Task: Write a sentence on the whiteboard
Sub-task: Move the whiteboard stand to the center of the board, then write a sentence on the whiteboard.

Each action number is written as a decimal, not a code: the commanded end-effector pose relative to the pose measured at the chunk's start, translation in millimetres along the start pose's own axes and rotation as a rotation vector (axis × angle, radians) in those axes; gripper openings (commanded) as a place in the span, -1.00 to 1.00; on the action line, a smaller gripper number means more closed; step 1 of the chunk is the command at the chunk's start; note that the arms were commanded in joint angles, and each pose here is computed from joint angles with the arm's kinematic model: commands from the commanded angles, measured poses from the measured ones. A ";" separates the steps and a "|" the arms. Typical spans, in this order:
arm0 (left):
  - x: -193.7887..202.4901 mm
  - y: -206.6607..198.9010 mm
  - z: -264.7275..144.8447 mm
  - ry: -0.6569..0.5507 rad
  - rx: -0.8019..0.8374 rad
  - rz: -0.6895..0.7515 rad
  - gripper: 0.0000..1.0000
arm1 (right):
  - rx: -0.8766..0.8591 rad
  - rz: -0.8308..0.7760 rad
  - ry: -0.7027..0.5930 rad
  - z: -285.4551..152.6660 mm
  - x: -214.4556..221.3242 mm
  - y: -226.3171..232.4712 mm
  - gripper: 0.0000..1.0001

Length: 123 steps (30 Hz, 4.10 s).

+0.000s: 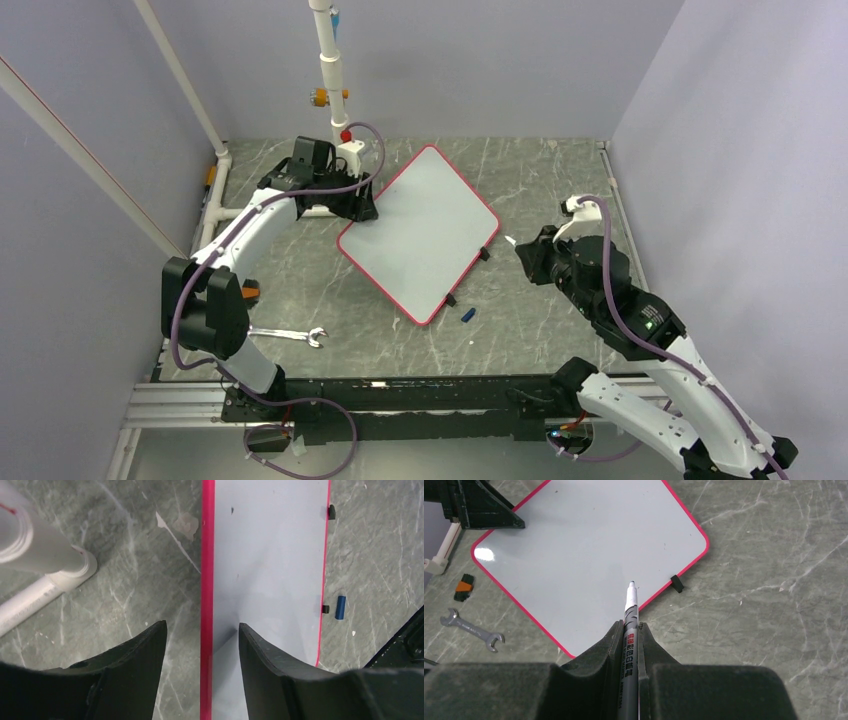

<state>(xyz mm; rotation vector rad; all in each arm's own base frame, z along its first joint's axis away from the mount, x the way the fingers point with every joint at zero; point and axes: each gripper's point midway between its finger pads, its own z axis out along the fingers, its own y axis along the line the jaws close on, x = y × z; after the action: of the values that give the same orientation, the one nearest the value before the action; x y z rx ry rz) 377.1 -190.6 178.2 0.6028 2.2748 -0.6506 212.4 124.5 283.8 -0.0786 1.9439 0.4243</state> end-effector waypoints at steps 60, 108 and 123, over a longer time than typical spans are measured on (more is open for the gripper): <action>-39.4 -60.1 -18.8 -0.007 0.285 -0.069 -1.00 | -0.503 -0.116 0.148 64.1 7.5 137.6 -1.00; -34.0 -65.7 -15.1 0.007 0.256 -0.096 -1.00 | -0.358 -0.197 0.177 135.0 41.4 219.3 -1.00; -33.8 -65.0 -14.9 0.008 0.253 -0.094 -1.00 | -0.336 -0.199 0.271 121.8 83.3 196.9 -1.00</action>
<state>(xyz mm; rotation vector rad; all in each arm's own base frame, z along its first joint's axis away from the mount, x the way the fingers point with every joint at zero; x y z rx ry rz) 343.1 -240.1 217.6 0.5661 2.3424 -1.0927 243.8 366.0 223.1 -0.5840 2.0657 0.6274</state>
